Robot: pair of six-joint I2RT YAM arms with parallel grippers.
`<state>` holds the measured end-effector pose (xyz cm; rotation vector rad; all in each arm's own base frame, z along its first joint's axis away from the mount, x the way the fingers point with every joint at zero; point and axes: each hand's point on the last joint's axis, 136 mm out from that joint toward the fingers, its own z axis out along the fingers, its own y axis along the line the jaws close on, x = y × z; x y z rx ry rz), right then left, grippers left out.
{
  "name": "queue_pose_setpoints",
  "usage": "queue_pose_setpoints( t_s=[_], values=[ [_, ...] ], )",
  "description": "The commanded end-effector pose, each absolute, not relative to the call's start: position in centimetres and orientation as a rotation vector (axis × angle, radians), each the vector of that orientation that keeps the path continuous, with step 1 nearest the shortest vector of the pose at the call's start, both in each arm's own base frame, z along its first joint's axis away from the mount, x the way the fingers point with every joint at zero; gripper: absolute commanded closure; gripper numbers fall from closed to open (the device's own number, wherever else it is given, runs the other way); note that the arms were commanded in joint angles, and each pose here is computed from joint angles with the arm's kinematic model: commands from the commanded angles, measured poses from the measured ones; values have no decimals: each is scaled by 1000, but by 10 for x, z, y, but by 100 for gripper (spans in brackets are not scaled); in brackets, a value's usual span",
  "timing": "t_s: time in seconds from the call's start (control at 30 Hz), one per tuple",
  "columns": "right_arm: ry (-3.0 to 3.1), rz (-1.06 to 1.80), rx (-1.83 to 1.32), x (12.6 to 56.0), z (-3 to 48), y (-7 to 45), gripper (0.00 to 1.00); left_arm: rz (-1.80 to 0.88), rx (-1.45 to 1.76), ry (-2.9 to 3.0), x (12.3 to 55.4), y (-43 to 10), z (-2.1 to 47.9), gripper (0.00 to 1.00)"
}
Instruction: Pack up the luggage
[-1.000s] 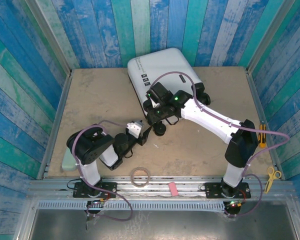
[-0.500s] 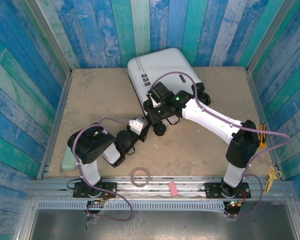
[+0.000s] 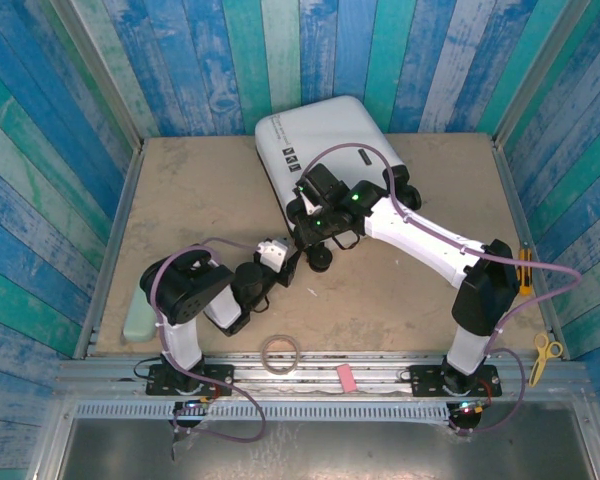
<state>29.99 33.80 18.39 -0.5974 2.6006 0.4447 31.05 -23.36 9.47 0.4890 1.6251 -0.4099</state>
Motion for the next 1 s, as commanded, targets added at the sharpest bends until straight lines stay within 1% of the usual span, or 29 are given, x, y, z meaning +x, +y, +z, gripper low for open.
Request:
queue_pose_setpoints(
  t_s=[0.0, 0.1, 0.17, 0.37, 0.53, 0.57, 0.73, 0.77, 0.97],
  values=[
    [2478, 585, -716, 289, 221, 353, 100, -401, 494, 1643, 315, -238, 87, 51],
    [2479, 596, -721, 288, 221, 355, 100, -406, 491, 1636, 315, -239, 88, 56],
    [2478, 607, -725, 287, 221, 357, 100, -415, 507, 1639, 315, -242, 87, 65],
    [2470, 642, -727, 286, 225, 360, 100, -411, 493, 1641, 315, -242, 87, 68],
    [2465, 681, -736, 284, 227, 365, 100, -409, 465, 1632, 317, -240, 90, 76],
    [2462, 691, -742, 282, 227, 366, 100, -410, 461, 1629, 317, -240, 90, 78],
    [2450, 740, -737, 282, 229, 370, 100, -410, 442, 1598, 317, -239, 100, 98],
    [2450, 752, -735, 281, 230, 371, 100, -410, 437, 1587, 316, -238, 104, 100],
    [2453, 823, -724, 279, 235, 377, 100, -423, 444, 1562, 312, -238, 112, 100]
  ],
)
